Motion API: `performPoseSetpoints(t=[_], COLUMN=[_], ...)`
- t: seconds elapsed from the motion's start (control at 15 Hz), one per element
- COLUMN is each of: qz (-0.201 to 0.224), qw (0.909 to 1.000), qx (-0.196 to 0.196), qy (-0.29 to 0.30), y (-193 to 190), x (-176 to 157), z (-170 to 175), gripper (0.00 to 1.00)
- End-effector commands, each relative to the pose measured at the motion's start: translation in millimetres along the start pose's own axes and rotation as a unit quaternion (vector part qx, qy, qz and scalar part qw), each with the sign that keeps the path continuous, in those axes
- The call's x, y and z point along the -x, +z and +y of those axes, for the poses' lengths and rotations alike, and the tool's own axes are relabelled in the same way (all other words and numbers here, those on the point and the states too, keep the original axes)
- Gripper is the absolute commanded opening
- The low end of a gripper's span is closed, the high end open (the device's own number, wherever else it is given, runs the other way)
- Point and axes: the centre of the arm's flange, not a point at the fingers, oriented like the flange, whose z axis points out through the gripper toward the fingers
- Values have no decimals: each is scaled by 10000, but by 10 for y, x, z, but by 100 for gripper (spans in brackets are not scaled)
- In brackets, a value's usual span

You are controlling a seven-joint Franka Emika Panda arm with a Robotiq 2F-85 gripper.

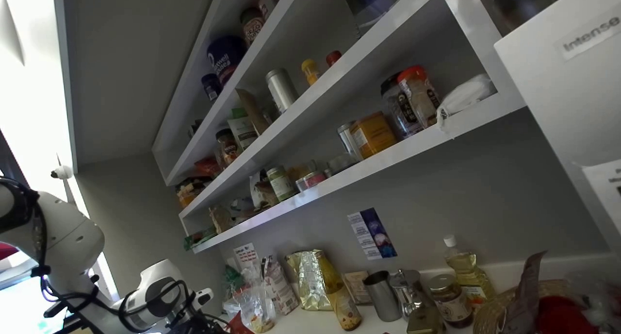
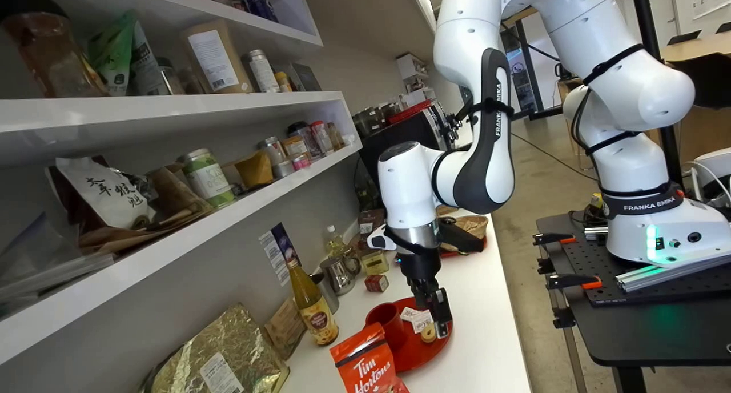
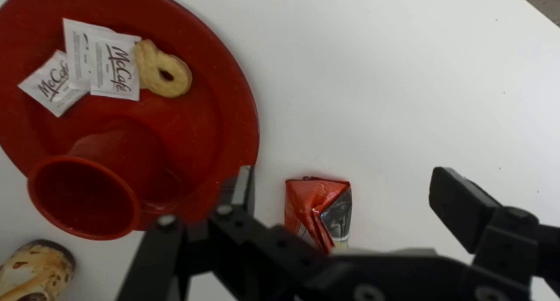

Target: Pick up the orange packet and put it on the bottom shelf

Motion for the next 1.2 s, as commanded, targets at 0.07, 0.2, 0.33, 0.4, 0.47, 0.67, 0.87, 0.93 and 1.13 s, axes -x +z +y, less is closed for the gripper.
performPoseSetpoints(t=[0.07, 0.2, 0.33, 0.4, 0.47, 0.67, 0.87, 0.93, 1.13], qz=[242, 334, 409, 456, 498, 620, 698, 706, 716], qw=[9995, 9987, 9976, 9970, 9967, 9958, 9954, 9953, 9954], qx=[130, 296, 450, 515, 546, 564, 576, 579, 567], qy=[-138, -259, -331, -347, -343, -365, -328, -311, -282], y=[308, 391, 447, 466, 489, 540, 592, 607, 644], x=[-330, -380, -420, -441, -461, -534, -622, -644, -713], z=[-280, -310, -309, -307, -311, -331, -329, -324, -311], gripper=[100, 100, 100, 100, 100, 100, 100, 100, 100])
